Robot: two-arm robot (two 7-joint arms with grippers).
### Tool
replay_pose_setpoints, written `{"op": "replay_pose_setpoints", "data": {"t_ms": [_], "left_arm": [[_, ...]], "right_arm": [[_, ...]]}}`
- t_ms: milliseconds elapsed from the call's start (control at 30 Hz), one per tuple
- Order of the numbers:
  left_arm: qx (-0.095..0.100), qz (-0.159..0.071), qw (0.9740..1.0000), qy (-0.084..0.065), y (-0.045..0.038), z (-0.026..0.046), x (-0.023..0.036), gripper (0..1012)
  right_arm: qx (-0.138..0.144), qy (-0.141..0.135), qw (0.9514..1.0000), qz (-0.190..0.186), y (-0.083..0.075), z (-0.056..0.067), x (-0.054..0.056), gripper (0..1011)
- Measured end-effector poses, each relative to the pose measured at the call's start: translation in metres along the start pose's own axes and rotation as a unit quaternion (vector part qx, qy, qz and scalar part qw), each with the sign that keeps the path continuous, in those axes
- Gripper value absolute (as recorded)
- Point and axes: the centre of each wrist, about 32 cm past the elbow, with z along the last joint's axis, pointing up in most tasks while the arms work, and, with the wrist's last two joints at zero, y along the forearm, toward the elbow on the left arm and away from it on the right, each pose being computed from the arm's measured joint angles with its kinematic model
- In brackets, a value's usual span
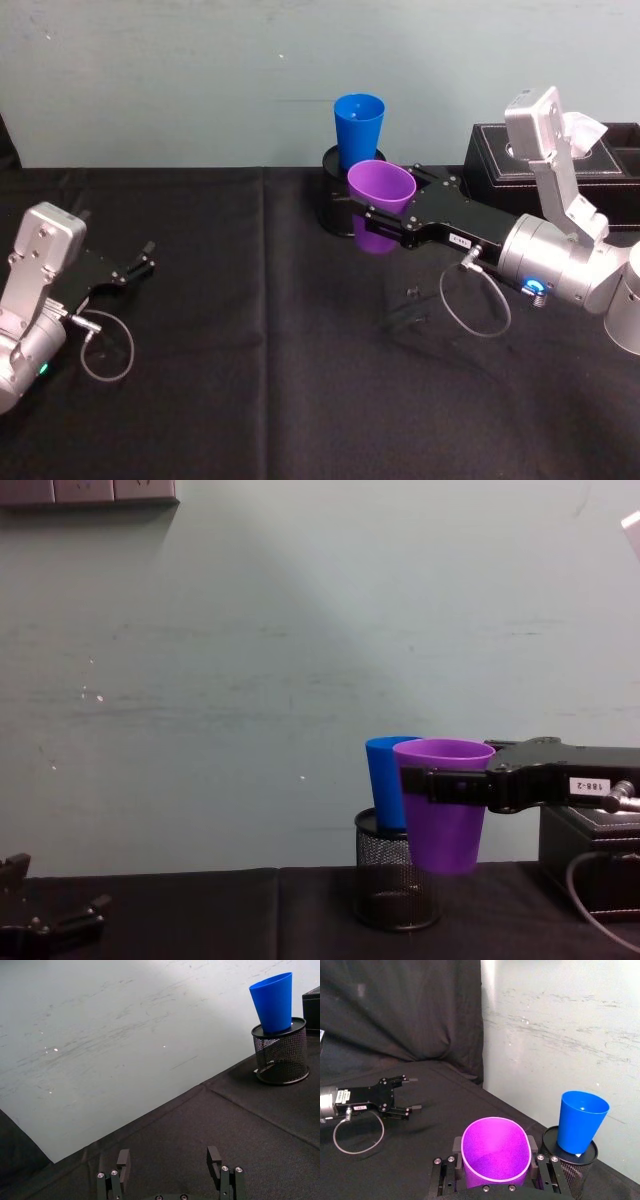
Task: Pick up one cup with a gripper and tap it against the other cup.
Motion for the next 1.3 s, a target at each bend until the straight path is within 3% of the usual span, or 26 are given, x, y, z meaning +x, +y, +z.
{"op": "replay_pose_setpoints", "data": {"t_ms": [1300], "left_arm": [[0.0, 0.0, 1.0, 0.0, 0.0, 0.0, 0.0, 1000]], "right_arm": [[0.0, 0.0, 1.0, 0.0, 0.0, -0.0001, 0.0, 723]]}}
